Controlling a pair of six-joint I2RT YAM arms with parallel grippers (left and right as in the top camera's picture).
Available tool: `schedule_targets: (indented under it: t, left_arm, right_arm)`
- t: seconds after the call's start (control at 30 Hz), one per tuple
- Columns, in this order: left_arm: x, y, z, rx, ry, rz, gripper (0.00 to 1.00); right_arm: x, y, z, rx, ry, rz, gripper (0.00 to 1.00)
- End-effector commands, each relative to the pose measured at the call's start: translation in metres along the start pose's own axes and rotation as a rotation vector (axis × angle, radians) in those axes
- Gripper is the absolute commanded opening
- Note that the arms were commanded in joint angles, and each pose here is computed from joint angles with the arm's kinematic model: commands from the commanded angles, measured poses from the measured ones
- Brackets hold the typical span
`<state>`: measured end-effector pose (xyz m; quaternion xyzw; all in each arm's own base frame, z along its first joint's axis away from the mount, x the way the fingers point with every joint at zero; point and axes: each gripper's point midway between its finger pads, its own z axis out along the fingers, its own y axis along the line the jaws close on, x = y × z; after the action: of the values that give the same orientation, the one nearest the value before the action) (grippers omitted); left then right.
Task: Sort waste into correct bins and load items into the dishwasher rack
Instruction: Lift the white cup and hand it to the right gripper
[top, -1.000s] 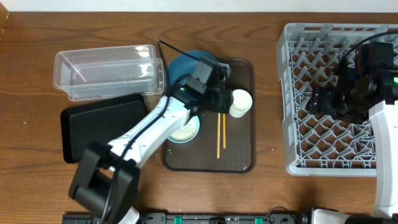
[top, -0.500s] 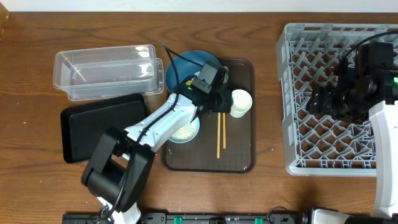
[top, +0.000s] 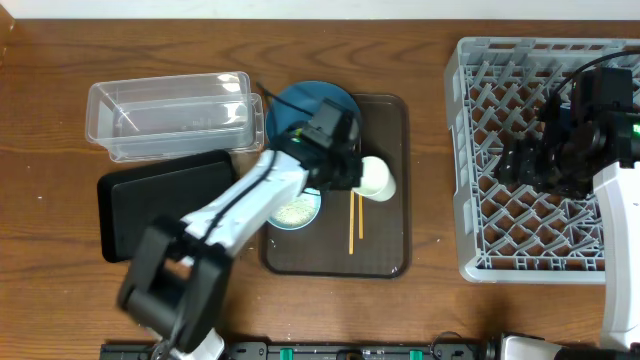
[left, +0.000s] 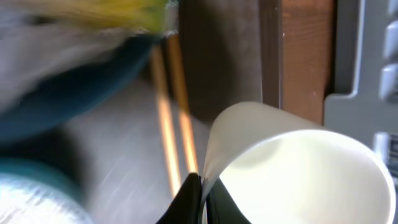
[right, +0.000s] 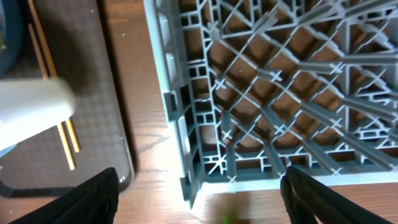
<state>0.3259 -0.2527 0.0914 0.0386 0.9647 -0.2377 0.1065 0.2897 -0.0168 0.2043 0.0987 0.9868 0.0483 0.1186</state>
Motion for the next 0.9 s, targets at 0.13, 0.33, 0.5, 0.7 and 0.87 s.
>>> schedule_targets:
  t: [0.13, 0.33, 0.5, 0.7, 0.87]
  left_arm:
    - [-0.011, 0.003, -0.089, 0.231, -0.027, -0.113, 0.06]
    - [-0.011, -0.024, -0.138, 0.619, 0.026, -0.072, 0.06]
    - [-0.001, -0.051, -0.169, 0.867, 0.058, 0.042, 0.06]
    - [0.004, -0.061, -0.182, 0.964, 0.085, 0.061, 0.06]
    - [0.004, -0.061, -0.182, 0.964, 0.085, 0.061, 0.06]
  right_arm:
    - [-0.012, 0.036, -0.003, -0.194, -0.06, -0.154, 0.88]
    - [0.001, 0.122, -0.032, -0.73, -0.122, -0.469, 0.89]
    - [0.029, 0.167, -0.054, -1.046, -0.17, -0.651, 0.9]
    - [0.05, 0.197, -0.059, -1.182, -0.182, -0.773, 0.9]
    - [0.059, 0.217, -0.068, -1.255, -0.202, -0.851, 0.9]
